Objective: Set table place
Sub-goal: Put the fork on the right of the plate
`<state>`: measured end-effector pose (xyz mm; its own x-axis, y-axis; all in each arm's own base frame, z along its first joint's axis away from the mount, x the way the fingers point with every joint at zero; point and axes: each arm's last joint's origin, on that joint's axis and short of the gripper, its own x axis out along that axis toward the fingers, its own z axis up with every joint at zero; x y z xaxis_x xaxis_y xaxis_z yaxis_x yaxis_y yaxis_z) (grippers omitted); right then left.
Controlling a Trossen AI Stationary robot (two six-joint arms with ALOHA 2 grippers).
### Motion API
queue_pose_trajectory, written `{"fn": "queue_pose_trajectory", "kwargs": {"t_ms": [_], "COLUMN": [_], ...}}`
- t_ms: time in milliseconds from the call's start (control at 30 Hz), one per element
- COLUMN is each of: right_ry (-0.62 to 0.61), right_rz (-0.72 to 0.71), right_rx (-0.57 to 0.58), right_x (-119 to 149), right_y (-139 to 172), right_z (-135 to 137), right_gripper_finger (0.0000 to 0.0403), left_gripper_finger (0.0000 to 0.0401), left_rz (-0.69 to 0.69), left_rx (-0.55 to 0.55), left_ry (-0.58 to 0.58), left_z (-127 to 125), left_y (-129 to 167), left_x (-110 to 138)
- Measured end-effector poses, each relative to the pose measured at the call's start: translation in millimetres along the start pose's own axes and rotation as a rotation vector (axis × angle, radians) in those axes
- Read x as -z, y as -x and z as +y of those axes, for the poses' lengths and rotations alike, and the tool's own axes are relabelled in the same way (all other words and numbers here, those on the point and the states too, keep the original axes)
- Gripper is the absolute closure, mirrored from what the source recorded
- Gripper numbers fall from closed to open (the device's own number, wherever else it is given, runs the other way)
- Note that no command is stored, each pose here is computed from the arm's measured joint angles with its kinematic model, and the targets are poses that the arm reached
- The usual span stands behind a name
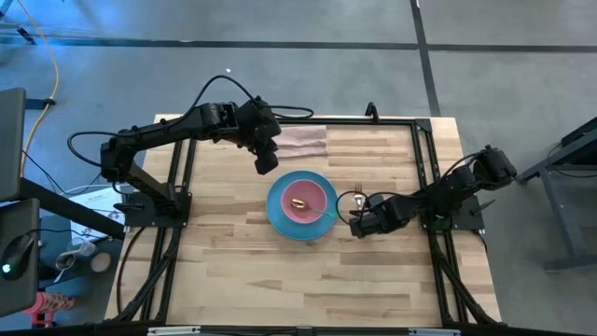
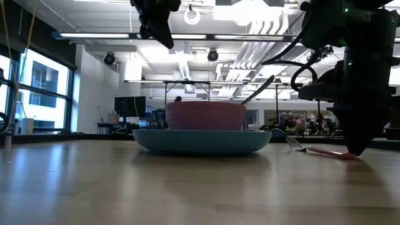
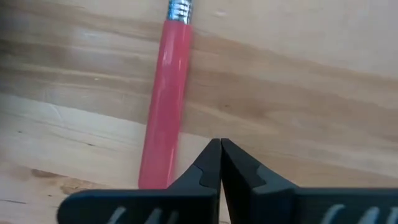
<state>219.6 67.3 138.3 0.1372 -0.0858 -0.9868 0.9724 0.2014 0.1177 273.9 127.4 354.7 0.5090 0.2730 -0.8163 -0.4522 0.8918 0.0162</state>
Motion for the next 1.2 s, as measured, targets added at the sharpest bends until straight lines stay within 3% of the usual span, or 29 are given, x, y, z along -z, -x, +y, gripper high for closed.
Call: {"fn": "queue_pose_trajectory", "kwargs": {"t_ms": [233, 433, 800, 1200], "right_ry": [0.055, 0.061, 0.093, 0.078], "right_rz": [-0.042, -0.101, -0.145, -0.129], "right_rx": [0.010, 0.083, 0.028, 0.016], "right_x": [-3, -15, -45, -56], "right_y": [1, 0, -11, -14], "right_z": [-1, -7, 4, 5], "right_gripper_finger": [0.0403, 0.0403, 0.0403, 0.0403], "left_gripper_finger": [0.0350, 0.0350, 0.0350, 0.0350], "left_rz": [0.048, 0.046, 0.067, 0.067], "left_rx": [-0.004, -0.004, -0.004, -0.004], "left_ry": [0.008, 0.007, 0.004, 0.003], "left_z": [0, 0, 0, 0], "left_y": [0, 0, 0, 0], "left_x": [5, 4, 7, 7]}}
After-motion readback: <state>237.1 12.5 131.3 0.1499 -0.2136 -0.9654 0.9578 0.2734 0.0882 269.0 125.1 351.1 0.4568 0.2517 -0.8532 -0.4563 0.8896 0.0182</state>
